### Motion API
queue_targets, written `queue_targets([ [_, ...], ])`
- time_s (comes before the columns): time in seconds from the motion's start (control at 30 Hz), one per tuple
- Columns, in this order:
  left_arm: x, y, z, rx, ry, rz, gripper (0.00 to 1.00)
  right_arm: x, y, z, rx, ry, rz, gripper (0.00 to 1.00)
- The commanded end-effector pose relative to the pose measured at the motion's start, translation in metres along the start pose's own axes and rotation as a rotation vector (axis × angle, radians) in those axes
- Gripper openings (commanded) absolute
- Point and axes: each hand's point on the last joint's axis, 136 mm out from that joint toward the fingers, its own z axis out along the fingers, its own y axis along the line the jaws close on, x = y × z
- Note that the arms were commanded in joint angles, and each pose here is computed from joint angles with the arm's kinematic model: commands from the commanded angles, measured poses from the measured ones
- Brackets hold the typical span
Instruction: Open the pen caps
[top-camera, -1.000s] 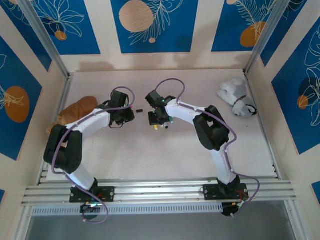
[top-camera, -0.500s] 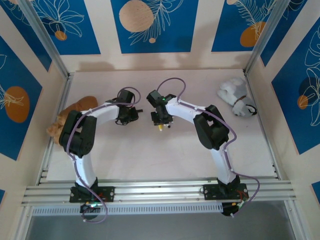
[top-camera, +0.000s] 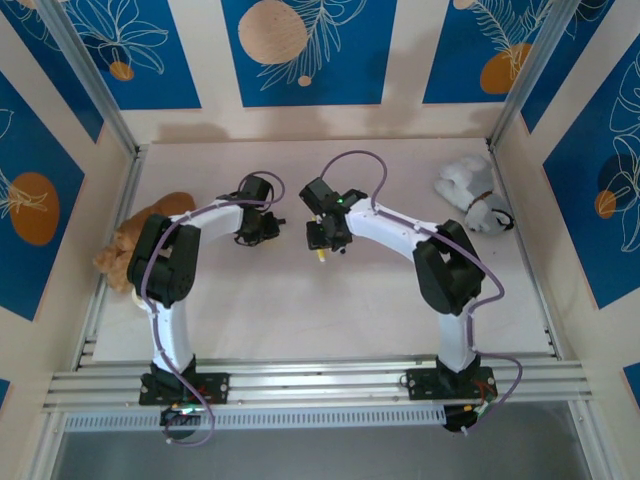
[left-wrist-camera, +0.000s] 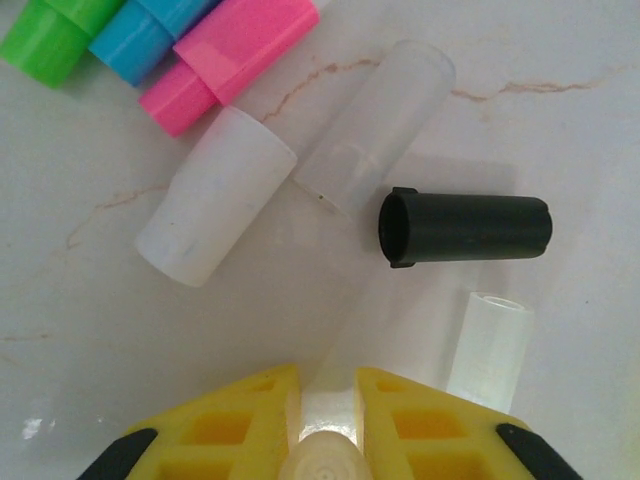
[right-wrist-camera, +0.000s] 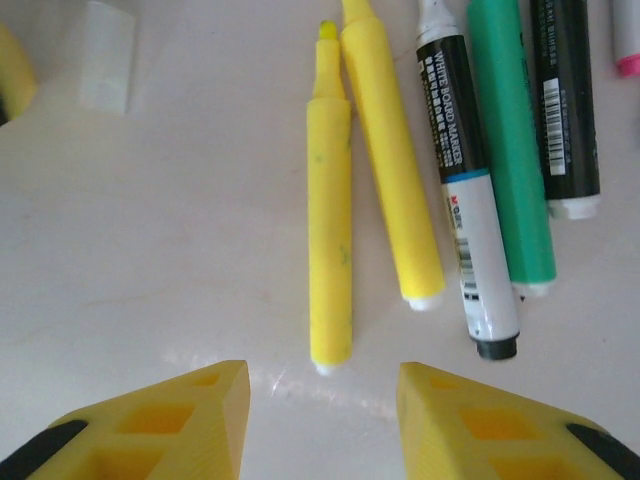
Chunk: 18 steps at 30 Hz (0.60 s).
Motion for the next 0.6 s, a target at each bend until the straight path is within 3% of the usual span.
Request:
queue_targets([
  [0.0,-0.005,0.007,-0.004,-0.044,-0.004,0.007,0.24,-0.001,0.003,-0.016,-0.015,-0.042,0.015,0.44],
  [0.37,-0.024,0.001,-0.042,-0.054,-0.084,0.023,0.32,0.010,0.000,-0.035,-0.039,-0.075,0.018,0.44],
  [0.43,-0.027,-0.002,-0.058,-0.058,-0.113,0.039,0.41,0.011,0.000,-0.046,-0.050,-0.100,0.011,0.45],
  [0.57,-0.036,-0.010,-0.108,-0.056,-0.224,0.082,0.63,0.016,0.001,-0.076,-0.111,-0.178,-0.024,0.62],
])
